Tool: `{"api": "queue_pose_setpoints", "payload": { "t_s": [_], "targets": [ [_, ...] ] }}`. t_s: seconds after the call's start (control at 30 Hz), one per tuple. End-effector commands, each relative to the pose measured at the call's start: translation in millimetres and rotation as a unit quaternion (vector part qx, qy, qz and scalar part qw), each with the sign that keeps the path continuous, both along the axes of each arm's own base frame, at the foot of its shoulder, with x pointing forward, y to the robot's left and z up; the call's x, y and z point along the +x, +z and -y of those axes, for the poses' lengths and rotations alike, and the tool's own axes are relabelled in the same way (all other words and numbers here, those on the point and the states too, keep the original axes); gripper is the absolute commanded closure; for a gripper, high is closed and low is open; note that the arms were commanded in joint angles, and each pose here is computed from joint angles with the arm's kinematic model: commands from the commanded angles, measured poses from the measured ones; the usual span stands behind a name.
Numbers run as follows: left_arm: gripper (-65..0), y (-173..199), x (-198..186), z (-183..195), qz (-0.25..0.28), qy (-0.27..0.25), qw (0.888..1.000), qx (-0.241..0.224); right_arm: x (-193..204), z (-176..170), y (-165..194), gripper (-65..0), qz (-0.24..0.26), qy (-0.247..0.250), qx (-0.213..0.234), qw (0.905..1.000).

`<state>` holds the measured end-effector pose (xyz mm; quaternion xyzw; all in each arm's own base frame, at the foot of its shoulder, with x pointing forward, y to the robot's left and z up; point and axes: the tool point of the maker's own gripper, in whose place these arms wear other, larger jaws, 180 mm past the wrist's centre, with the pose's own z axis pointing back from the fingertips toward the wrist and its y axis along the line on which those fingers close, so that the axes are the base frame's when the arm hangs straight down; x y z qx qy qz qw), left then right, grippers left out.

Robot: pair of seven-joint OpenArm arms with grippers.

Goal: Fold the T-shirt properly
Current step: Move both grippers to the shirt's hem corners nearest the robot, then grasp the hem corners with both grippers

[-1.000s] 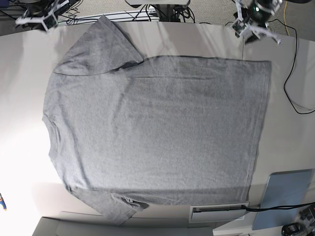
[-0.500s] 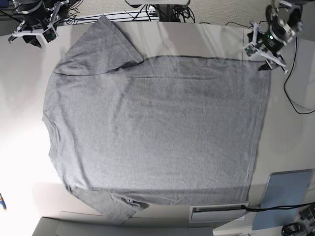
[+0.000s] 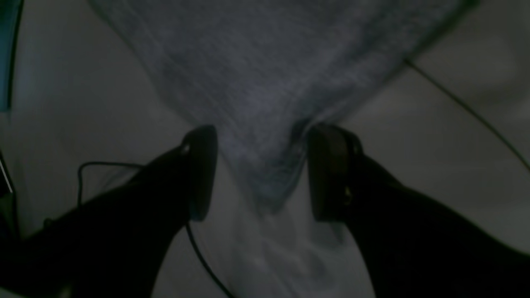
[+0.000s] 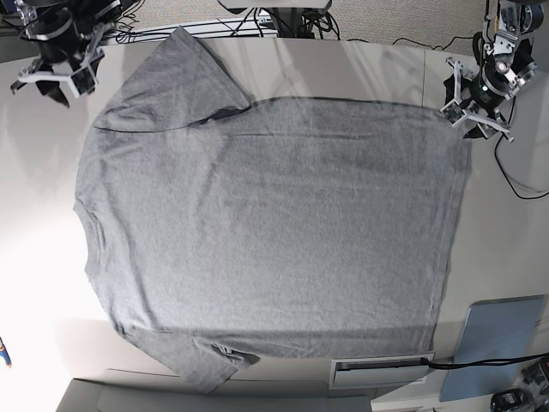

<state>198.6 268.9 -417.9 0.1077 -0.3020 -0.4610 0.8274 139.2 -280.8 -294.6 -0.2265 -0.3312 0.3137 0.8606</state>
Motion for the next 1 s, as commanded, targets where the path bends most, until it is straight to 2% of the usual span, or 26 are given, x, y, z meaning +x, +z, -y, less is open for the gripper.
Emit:
{"api": "queue_pose_setpoints", "payload": {
  "t_s": [0.0, 0.1, 0.23, 0.33, 0.43, 0.53, 0.63, 0.7, 0.8, 0.9, 0.97],
  "targets": [
    [-36.0, 2, 1, -5, -0.002, -0.006, 1.000, 0.008, 5, 0, 8, -26.2, 0.015, 0.004, -0.005, 0.9999],
    [-36.0, -1, 3, -4, -0.013, -0.013, 1.000, 0.002, 7, 1, 8, -26.2, 0.016, 0.003, -0.006, 0.9999],
    [-35.8, -3, 14, -12, -0.009, -0.002, 1.000, 0.003, 1, -3, 1, -26.2, -0.014, 0.019, -0.006, 0.9997],
    [-35.8, -7, 19, -16, -0.012, 0.005, 1.000, 0.004, 0, -5, -1, -26.2, -0.019, 0.024, -0.005, 0.9995],
    [-34.3, -17, 16, -11, -0.026, -0.007, 1.000, 0.007, 0, -5, -1, -26.2, -0.019, 0.024, -0.005, 0.9995],
    [-22.4, -28, 7, -3, -0.045, -0.041, 0.998, 0.035, -1, -3, -1, -26.2, -0.023, 0.021, -0.007, 0.9995],
    [-2.5, -36, -1, 2, -0.058, -0.064, 0.995, 0.052, -5, 1, -4, -26.2, -0.034, 0.011, -0.015, 0.9993],
    [0.0, -39, -6, 5, -0.065, -0.068, 0.994, 0.050, -8, 4, -6, -26.2, -0.051, 0.014, -0.023, 0.9983],
    [0.0, -42, -13, 7, -0.073, -0.070, 0.994, 0.049, -16, -3, -16, -26.2, -0.113, 0.086, -0.039, 0.9891],
    [0.0, -44, -18, 7, -0.081, -0.072, 0.993, 0.049, -14, -3, -25, -26.2, -0.136, 0.144, -0.060, 0.9782],
    [0.0, -44, -19, 8, -0.081, -0.071, 0.993, 0.047, -13, -3, -37, -26.2, -0.151, 0.190, -0.082, 0.9667]
  ]
}}
